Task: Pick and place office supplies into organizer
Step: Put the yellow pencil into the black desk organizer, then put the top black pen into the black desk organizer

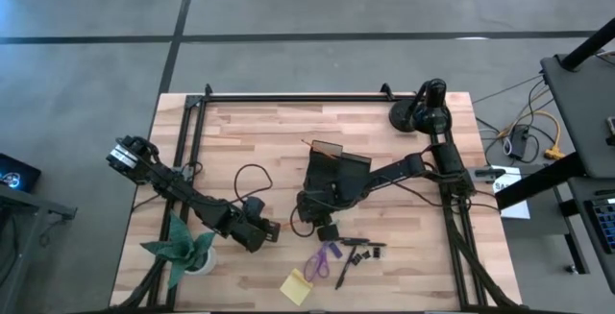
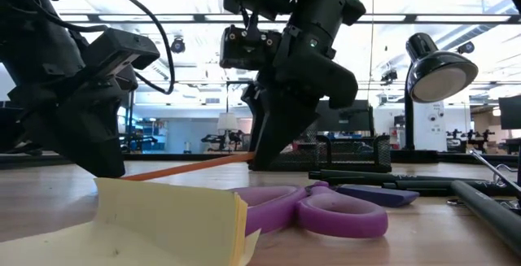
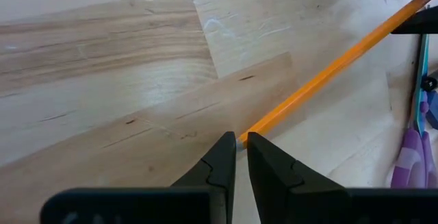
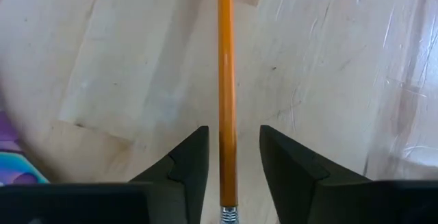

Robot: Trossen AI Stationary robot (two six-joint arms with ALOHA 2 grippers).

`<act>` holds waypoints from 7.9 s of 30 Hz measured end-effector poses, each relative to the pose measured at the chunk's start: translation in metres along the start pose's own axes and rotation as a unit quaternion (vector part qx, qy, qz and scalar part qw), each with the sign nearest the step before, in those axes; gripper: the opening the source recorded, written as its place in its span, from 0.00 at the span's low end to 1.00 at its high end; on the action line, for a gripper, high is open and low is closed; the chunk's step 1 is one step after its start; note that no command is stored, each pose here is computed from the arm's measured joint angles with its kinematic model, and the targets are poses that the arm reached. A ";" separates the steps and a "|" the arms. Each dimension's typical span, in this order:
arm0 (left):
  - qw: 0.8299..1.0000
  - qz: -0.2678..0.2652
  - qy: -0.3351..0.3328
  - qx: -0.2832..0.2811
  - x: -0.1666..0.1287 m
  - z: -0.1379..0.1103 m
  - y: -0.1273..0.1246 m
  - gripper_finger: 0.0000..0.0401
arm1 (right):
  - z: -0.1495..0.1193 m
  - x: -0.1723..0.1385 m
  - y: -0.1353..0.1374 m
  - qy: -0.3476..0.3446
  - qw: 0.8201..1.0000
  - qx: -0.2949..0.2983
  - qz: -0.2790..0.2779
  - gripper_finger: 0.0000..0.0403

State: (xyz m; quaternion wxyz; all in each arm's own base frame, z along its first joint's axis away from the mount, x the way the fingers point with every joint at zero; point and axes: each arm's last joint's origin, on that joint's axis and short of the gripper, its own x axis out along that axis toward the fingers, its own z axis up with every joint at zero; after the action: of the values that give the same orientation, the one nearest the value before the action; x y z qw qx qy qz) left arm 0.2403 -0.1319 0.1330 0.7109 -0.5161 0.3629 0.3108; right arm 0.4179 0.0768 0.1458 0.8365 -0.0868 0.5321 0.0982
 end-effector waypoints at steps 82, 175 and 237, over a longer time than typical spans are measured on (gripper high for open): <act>0.921 -0.255 -0.256 0.148 -0.157 0.065 -0.027 0.06 | -0.048 -0.151 -0.022 0.402 0.787 -0.275 -0.378 0.04; 0.948 -0.253 -0.100 0.162 -0.108 0.034 -0.033 0.06 | -0.044 -0.022 0.086 0.058 0.979 0.198 0.005 0.36; 0.945 -0.240 -0.146 0.166 -0.108 0.037 -0.031 0.06 | -0.006 -0.117 -0.097 -0.313 0.873 0.267 -0.263 0.06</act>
State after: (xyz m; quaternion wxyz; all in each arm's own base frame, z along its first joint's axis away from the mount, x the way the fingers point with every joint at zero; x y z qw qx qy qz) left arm 0.2144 -0.1120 0.2465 0.8854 -0.4114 0.1667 0.1381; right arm 0.3884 -0.0266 0.2534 0.9455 0.0385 0.2058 -0.2493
